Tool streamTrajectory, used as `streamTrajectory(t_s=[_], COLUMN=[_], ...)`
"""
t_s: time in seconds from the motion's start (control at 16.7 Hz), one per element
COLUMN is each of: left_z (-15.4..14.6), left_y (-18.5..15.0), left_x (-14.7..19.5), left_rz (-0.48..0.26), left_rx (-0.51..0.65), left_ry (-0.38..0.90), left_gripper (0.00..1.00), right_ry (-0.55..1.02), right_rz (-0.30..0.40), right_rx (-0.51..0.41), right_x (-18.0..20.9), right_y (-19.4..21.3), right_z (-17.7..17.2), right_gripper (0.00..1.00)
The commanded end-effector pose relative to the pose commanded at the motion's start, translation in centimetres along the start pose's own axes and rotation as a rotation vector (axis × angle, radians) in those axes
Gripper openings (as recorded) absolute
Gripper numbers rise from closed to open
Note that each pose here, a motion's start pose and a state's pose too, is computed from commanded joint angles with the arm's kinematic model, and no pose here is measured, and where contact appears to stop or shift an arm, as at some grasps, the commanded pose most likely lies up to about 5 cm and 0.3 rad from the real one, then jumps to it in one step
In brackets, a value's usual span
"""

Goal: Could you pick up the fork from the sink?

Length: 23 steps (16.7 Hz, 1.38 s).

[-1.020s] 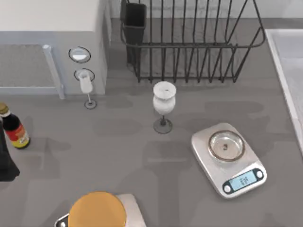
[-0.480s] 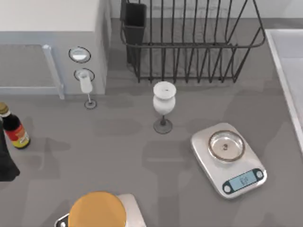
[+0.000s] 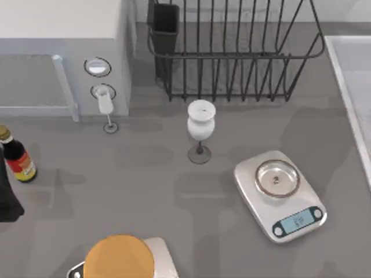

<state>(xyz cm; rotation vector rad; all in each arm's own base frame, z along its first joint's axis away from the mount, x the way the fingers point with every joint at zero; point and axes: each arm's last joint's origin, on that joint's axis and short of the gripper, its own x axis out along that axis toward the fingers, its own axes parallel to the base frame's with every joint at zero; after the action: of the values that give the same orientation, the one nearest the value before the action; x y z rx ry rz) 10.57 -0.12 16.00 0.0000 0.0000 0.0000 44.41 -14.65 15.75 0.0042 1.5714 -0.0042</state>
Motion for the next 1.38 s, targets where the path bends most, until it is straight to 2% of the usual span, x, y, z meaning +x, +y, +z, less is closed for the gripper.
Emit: streamTrajectory(t_s=[0.18,0.6,0.9,1.38], left_z=[0.0,0.0,0.0,0.0], left_y=[0.0,0.0,0.0,0.0], left_x=[0.0,0.0,0.0,0.0], left_rz=[0.0,0.0,0.0,0.0], left_rx=[0.0,0.0,0.0,0.0], left_ry=[0.0,0.0,0.0,0.0], left_gripper=[1.0,1.0,1.0,1.0], right_ry=[0.006,-0.009,-0.001,-0.001], right_rz=[0.002,-0.003,0.0,0.0], right_rx=[0.001,0.004,0.005,0.005], right_x=[2.6,13.4,14.6,14.6], right_y=[-0.1,-0.3,-0.3,-0.3], right_z=[0.3,0.2,-0.1,-0.1], right_gripper=[1.0,1.0,1.0,0.4])
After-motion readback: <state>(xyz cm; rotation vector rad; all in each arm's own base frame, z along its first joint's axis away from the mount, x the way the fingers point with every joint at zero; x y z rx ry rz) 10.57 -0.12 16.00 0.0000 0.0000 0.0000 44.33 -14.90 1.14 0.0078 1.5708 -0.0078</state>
